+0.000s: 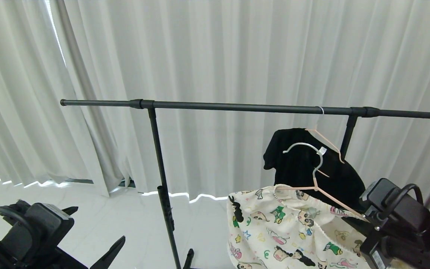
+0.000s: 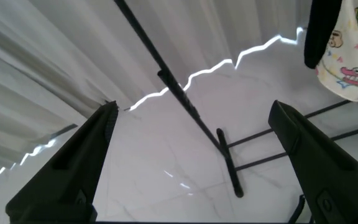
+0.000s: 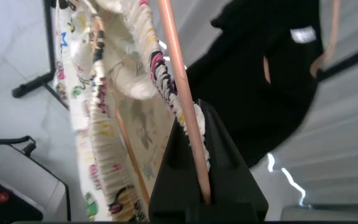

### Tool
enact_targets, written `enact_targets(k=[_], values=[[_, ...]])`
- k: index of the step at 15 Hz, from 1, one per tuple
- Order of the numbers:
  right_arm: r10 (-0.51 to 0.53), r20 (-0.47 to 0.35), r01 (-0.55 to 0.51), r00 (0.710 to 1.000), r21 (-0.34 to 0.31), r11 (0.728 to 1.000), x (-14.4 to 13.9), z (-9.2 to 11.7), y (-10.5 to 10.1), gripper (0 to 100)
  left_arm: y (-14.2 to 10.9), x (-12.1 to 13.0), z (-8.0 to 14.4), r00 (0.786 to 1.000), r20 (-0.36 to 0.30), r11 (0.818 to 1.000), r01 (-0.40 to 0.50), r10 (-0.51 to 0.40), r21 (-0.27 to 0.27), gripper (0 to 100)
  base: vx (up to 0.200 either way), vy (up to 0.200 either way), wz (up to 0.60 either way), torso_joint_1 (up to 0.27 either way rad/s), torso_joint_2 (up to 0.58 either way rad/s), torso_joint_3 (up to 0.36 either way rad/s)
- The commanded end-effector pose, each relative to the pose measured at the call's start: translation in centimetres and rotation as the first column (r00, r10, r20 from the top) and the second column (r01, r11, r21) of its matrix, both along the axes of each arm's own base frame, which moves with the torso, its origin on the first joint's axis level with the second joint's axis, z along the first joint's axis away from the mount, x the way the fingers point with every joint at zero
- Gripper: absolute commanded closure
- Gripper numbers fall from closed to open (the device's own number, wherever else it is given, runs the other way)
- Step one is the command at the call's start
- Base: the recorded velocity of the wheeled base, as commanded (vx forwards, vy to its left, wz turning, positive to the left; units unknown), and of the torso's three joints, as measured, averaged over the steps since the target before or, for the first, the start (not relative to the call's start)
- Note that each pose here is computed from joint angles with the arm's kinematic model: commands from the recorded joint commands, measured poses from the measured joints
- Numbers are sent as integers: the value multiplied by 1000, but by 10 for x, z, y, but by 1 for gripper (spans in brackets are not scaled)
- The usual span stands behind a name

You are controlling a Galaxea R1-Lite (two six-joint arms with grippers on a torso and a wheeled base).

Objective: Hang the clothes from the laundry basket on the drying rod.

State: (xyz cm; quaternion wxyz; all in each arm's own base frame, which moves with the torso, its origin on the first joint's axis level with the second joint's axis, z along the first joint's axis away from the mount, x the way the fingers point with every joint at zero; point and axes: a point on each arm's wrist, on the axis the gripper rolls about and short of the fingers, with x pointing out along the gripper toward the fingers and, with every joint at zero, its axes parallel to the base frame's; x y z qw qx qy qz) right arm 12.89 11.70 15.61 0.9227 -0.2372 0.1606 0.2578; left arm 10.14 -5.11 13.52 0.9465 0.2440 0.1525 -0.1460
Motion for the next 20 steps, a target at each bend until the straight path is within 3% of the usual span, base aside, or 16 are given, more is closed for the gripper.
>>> enact_targets(k=[1,6,8,10,12,13,20], values=[[-7,-8,7,1000,-9,1000,2,-2,1,100,-2,0,-1,1000,-8,1000,9,-9,3,0,0,200,0,2,-2,-2],[-154,-36,153,987,-38,987,36,-6,-5,100,-6,-2,-1,997,7,995,78,-78,60,0,0,0,0,0,0,0],[-321,-17,320,947,-43,946,70,-1,-9,100,-7,-2,2,996,15,995,82,-82,55,0,0,0,0,0,0,0],[-415,-17,415,910,21,910,92,5,-4,100,-8,-1,3,996,19,995,80,-82,55,0,0,0,0,0,0,0],[-536,-13,535,844,88,840,108,9,2,100,-8,0,3,997,18,995,78,-79,57,0,0,0,0,0,0,0],[-560,-15,558,829,102,824,111,8,3,100,-9,0,3,997,16,995,79,-80,57,0,0,0,0,0,0,0],[-566,-18,564,825,114,818,111,9,3,100,-10,3,2,997,1,995,80,-81,63,0,171,0,0,1,3,2]])
